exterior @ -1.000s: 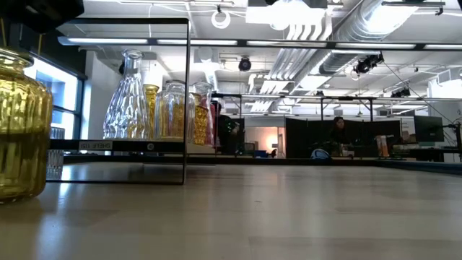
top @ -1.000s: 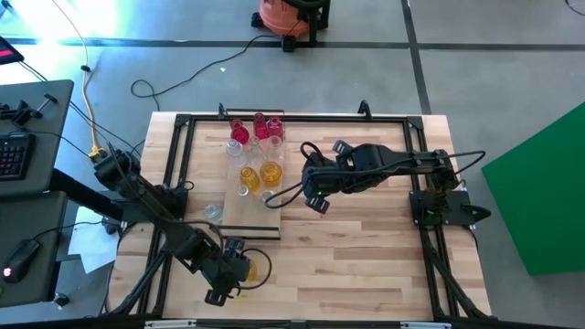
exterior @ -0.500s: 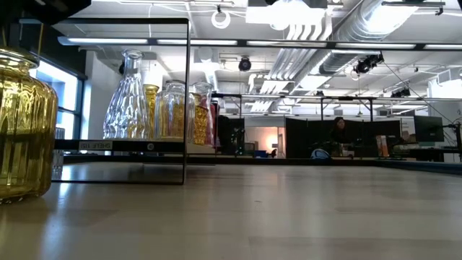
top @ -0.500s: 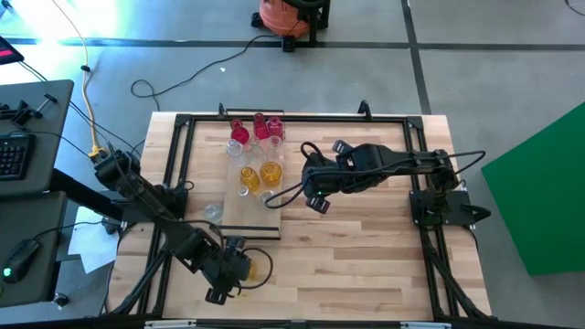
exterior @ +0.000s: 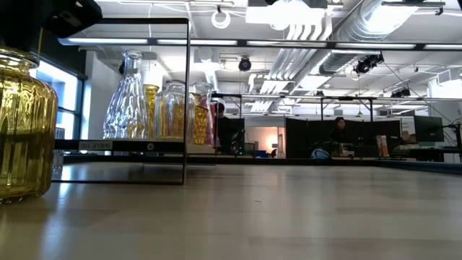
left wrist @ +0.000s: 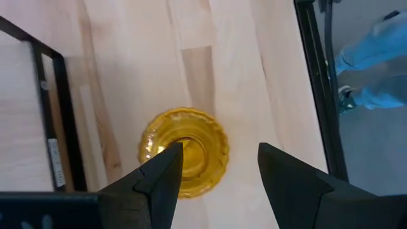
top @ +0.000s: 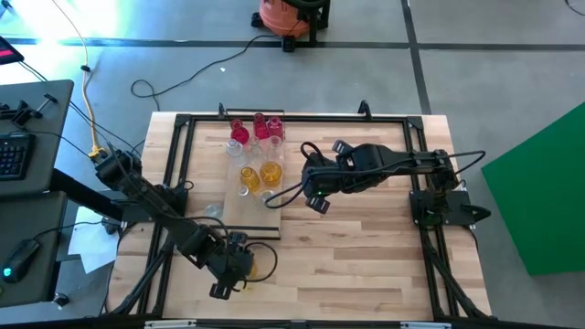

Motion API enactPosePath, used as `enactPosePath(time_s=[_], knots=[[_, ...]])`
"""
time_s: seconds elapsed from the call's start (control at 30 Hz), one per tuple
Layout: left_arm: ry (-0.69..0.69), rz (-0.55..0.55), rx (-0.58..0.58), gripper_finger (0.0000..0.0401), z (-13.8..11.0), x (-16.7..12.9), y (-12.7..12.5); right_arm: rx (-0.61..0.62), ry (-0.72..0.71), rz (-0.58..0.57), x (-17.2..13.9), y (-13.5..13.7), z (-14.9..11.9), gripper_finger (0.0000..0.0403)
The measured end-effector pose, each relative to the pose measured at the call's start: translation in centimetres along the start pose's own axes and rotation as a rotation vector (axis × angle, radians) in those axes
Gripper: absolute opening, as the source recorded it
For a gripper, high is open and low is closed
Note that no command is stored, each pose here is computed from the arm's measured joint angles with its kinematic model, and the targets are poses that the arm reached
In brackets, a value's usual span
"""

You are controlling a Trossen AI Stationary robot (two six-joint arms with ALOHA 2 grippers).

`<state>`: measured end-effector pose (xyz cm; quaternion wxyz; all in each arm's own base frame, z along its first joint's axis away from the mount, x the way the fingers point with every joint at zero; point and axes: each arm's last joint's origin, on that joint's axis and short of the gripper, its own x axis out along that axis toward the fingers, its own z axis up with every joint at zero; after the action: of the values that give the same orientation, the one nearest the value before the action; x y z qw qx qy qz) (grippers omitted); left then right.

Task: Sort vases onto shelf
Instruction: Put the yellow vase on the shelf aligned with the other yellow vase

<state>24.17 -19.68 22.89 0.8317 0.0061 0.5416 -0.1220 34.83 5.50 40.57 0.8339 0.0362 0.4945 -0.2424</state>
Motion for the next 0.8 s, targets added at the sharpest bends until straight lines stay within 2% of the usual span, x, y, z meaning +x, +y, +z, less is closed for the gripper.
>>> enactPosePath(time_s=[0.33, 0.6, 0.8], knots=[[0.014, 0.003, -0.020, 0.0196, -0.2, 0.2, -0.2, -0.007, 0.000, 0.000, 0.0, 0.0, 0.0, 0.0000], [0.026, -0.010, -0.030, 0.0196, 0.3, 1.8, -0.2, -0.018, -0.002, 0.006, -0.2, 0.3, -0.2, 0.0000], [0.025, -0.009, -0.035, 0.0190, 0.4, 1.9, -0.1, -0.027, -0.004, 0.011, -0.3, 0.6, -0.3, 0.0000]])
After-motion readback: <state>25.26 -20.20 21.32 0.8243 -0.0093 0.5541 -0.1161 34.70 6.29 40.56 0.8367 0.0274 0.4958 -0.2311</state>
